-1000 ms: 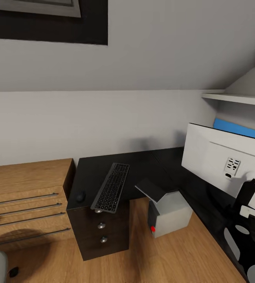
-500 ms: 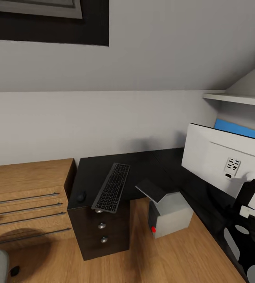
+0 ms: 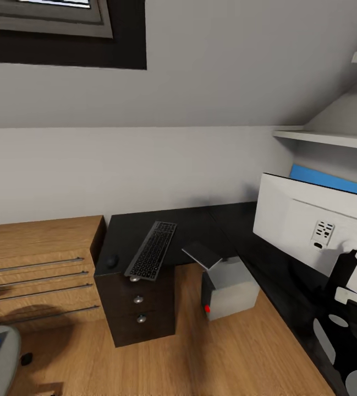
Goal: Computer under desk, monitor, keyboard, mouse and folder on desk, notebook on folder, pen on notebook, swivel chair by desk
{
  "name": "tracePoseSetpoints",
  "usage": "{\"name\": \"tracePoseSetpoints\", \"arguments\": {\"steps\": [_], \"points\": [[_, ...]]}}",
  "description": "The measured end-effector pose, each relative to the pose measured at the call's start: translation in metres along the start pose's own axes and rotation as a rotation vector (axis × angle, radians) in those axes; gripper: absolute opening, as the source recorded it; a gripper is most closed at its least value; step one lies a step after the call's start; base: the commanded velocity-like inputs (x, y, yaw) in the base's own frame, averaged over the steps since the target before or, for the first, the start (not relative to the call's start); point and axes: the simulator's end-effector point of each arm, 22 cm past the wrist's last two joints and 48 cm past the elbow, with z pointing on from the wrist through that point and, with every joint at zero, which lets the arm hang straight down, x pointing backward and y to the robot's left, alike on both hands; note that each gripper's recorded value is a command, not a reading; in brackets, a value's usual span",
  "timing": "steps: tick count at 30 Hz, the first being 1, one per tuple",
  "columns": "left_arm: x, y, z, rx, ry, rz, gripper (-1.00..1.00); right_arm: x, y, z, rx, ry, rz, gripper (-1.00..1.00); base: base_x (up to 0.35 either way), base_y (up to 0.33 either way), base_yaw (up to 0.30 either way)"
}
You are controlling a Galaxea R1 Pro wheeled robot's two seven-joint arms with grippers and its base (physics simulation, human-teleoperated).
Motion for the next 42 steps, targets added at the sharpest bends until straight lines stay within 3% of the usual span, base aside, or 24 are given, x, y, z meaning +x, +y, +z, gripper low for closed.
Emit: {"name": "tracePoseSetpoints", "arguments": {"steps": [2,8,19,24,42], "points": [[-0.003,-0.01,-0.002,0.012,-0.009,-0.012,1.0,0.001,0.009,-0.003,-0.013,0.01,0.033,-1.0,0.0,0.0,0.0],[-0.001,-0.03,-0.008,0.032,-0.001,-0.033,1.0,0.001,0.028,-0.012,-0.04,-0.003,0.011,-1.0,0.0,0.0,0.0],[-0.001,-0.033,-0.009,0.036,0.0,-0.036,1.0,-0.006,0.06,-0.028,-0.076,-0.005,0.093,-1.0,0.0,0.0,0.0],[-0.001,-0.033,-0.009,0.036,0.0,-0.036,1.0,-0.005,0.074,-0.035,-0.096,-0.006,0.084,-1.0,-0.075,0.0,0.0],[-0.001,-0.033,-0.009,0.037,0.0,-0.036,1.0,-0.005,0.076,-0.037,-0.097,-0.006,0.078,-1.0,-0.064,0.0,0.0]]}}
